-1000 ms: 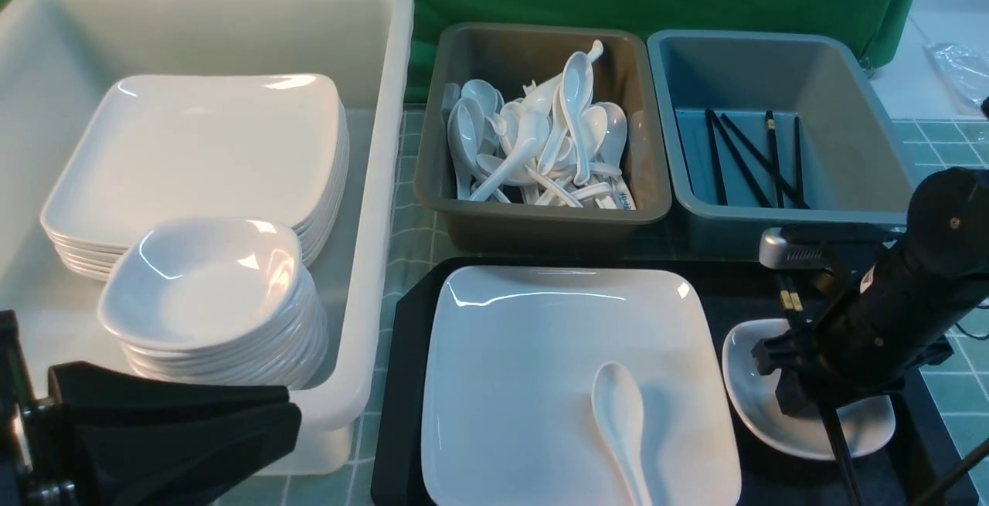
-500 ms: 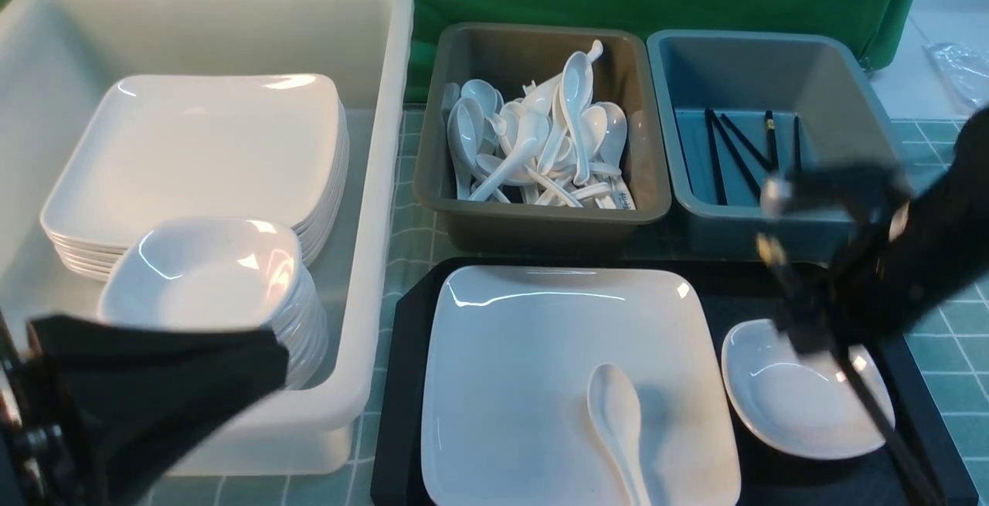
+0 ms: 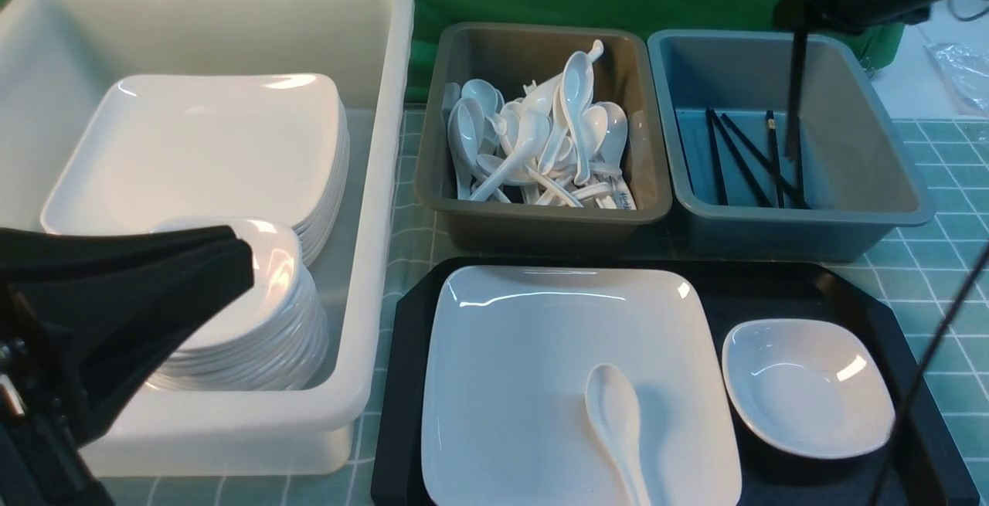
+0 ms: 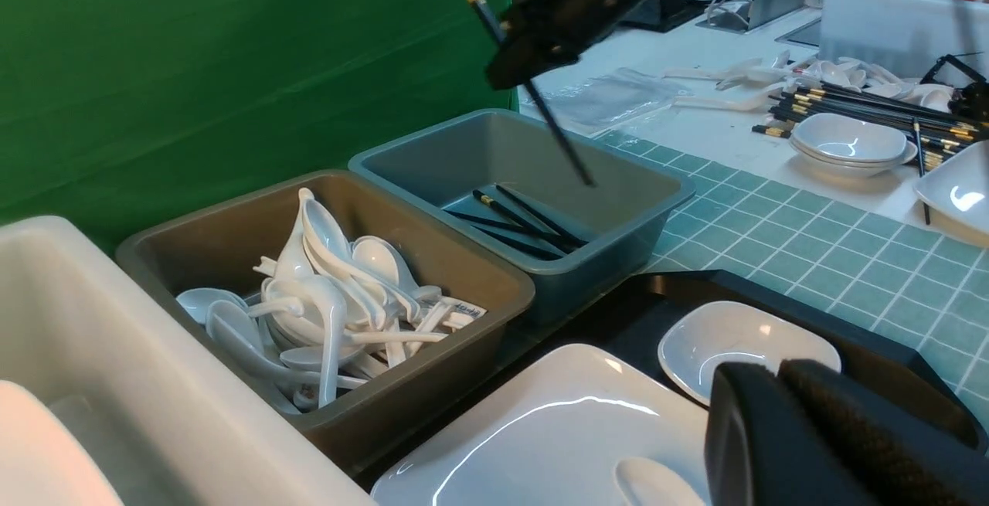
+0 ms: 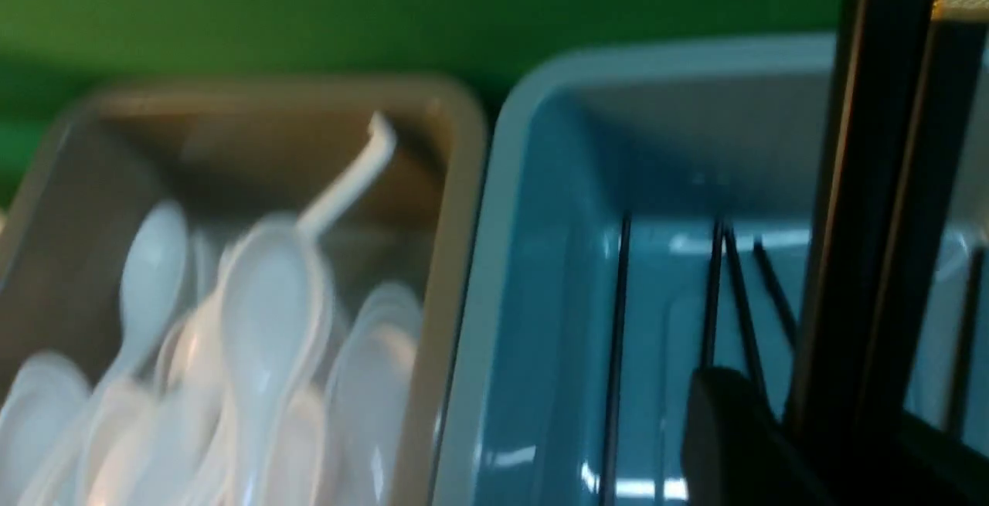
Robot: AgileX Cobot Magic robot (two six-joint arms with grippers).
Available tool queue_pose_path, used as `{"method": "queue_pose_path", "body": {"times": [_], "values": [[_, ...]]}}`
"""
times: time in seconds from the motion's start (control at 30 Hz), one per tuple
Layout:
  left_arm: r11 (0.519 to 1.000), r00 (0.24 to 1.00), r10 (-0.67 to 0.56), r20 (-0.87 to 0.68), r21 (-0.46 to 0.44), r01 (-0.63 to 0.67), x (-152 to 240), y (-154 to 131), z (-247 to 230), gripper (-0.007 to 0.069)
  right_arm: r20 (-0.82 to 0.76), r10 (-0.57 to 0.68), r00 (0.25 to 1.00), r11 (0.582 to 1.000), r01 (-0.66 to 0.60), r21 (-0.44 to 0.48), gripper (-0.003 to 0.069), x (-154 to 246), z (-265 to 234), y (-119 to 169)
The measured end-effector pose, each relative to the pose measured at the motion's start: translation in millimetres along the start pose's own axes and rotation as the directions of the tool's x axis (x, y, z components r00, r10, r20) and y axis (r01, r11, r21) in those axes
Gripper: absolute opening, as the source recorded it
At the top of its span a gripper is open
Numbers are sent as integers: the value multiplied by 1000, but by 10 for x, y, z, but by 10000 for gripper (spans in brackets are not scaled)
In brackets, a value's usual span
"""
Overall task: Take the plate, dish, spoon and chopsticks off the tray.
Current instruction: Use the right arm to put the chopsticks into the small storage box on the right, then use the right arm to grab a soup spoon from the plate
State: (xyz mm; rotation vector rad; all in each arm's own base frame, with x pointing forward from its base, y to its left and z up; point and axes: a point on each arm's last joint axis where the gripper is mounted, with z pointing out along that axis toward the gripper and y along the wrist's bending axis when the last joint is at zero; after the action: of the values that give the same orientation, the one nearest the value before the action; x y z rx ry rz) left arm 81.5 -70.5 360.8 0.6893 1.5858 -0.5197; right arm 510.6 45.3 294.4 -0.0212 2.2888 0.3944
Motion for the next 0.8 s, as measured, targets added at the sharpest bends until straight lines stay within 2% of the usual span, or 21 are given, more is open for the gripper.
{"method": "queue_pose_path", "body": {"times": [0.07,0.13,0.17,0.2,0.23,0.3,0.4,0.43,0.5,0.57,0.6,0.7,0.8], "values": [[1000,1000,0,0,0,0,0,0,0,18,-40,9,999,1000,-9,-4,201,45,162,-47],[1000,1000,1,-3,2,-1,2,-2,0,18,-117,11,993,1000,-12,-6,367,125,288,-83],[1000,1000,1,-4,4,-1,4,-4,0,18,-144,9,990,1000,-10,-9,417,139,282,-81],[1000,1000,1,-4,4,-1,4,-4,0,18,-154,8,988,1000,-10,-10,426,149,280,-81],[1000,1000,1,-4,4,-1,4,-4,0,18,-180,0,984,1000,-2,-9,469,148,233,-67],[1000,1000,3,-5,3,-3,5,-3,0,18,-204,-12,979,1000,11,-5,476,142,166,-52],[1000,999,31,-21,0,-31,19,0,0,18,-316,-92,944,996,87,-28,363,104,-306,99],[999,999,41,-29,2,-41,26,0,0,18,-353,-122,927,993,113,-47,291,84,-450,163],[999,998,53,-44,8,-52,40,-5,-1,18,-354,-152,923,988,140,-60,180,53,-633,276],[998,997,56,-51,13,-56,47,-9,-1,18,-346,-164,924,986,151,-64,138,42,-705,336],[998,996,63,-63,21,-62,59,-15,-2,18,-347,-187,919,982,170,-77,79,74,-819,478],[997,995,71,-69,21,-70,64,-15,-2,18,-407,-252,878,968,239,-83,55,319,-975,825],[997,994,78,-74,21,-76,69,-14,-3,18,-521,-318,792,942,327,-77,101,825,-1122,1206]]}}
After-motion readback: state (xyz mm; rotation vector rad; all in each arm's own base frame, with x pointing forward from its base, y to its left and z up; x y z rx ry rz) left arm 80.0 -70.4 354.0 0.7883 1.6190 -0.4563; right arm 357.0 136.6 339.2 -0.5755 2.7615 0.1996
